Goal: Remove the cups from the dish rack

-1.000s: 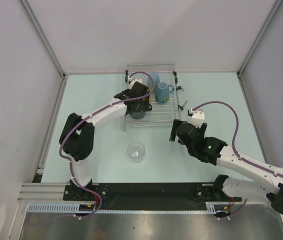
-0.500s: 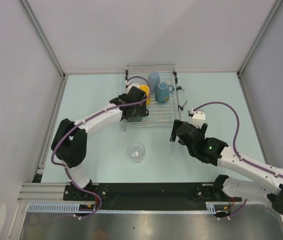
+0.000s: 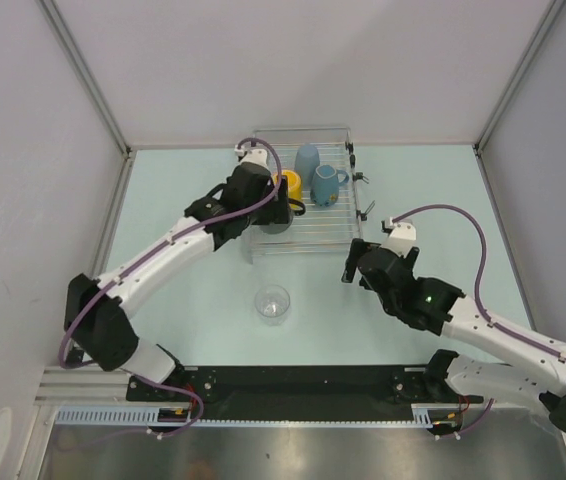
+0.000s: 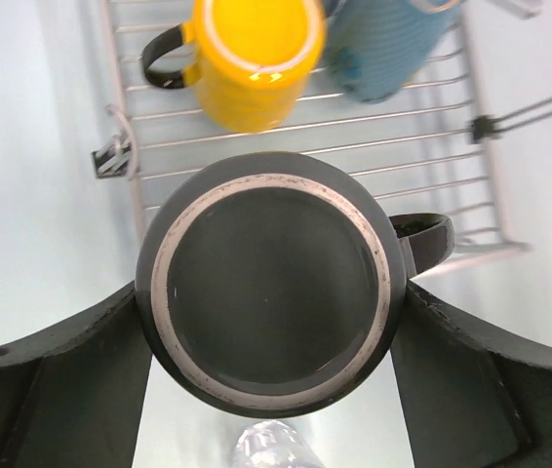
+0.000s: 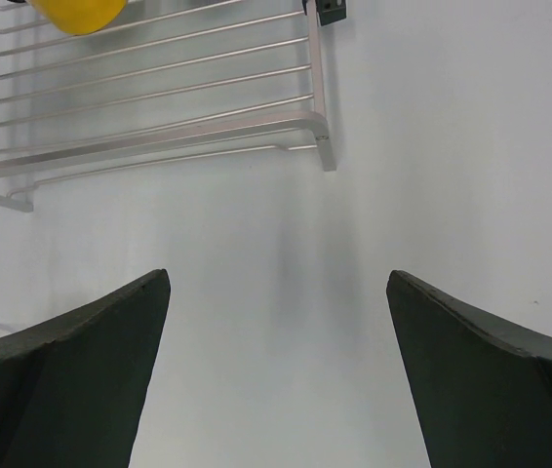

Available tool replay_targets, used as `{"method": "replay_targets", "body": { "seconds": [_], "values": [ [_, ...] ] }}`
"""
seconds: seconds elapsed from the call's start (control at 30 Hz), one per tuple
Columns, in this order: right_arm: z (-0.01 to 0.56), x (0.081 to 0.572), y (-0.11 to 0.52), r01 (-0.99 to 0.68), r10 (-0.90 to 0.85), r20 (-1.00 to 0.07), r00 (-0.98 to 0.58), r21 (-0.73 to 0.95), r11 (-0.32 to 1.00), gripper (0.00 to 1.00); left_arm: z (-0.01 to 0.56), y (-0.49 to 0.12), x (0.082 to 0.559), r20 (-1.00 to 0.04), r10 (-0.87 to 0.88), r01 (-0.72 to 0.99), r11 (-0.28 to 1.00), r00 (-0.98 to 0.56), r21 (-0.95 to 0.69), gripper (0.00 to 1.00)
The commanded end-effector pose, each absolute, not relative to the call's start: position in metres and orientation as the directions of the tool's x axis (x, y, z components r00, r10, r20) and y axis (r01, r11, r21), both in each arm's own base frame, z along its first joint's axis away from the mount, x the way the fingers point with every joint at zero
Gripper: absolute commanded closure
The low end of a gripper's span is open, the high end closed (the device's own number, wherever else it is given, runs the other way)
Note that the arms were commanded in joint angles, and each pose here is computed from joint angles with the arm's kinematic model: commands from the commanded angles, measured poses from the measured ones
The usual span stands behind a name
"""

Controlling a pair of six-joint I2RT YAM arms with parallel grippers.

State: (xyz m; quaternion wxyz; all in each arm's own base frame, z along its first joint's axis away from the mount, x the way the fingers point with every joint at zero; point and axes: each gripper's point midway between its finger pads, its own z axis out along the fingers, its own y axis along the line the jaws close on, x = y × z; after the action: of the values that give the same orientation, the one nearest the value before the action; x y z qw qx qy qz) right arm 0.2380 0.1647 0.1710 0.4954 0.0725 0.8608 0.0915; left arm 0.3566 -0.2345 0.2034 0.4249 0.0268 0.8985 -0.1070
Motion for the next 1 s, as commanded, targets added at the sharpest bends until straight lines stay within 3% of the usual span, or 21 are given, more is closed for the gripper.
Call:
{"method": "replay_targets", "body": {
  "seconds": [0.0, 0.43, 0.97],
  "values": [
    [0.200, 0.243, 0.166, 0.037, 0.292, -0.851, -0.437, 0.307, 0.951, 0.00, 0.278, -0.256, 0.346, -0.845, -0.170, 0.279, 0.895, -0.508, -0.348, 1.00],
    [0.266, 0.235, 0.164, -0.104, 0.490, -0.794, -0.361, 0.556, 0.825, 0.00, 0.301, -0.278, 0.287, -0.856, -0.288, 0.583, 0.635, -0.429, -0.507, 1.00],
    [0.305, 0.222, 0.190, -0.349, 0.639, -0.645, -0.419, 0.764, 0.543, 0.00, 0.320, -0.289, 0.204, -0.729, -0.427, 0.754, 0.148, -0.535, -0.640, 0.99]
  ]
}}
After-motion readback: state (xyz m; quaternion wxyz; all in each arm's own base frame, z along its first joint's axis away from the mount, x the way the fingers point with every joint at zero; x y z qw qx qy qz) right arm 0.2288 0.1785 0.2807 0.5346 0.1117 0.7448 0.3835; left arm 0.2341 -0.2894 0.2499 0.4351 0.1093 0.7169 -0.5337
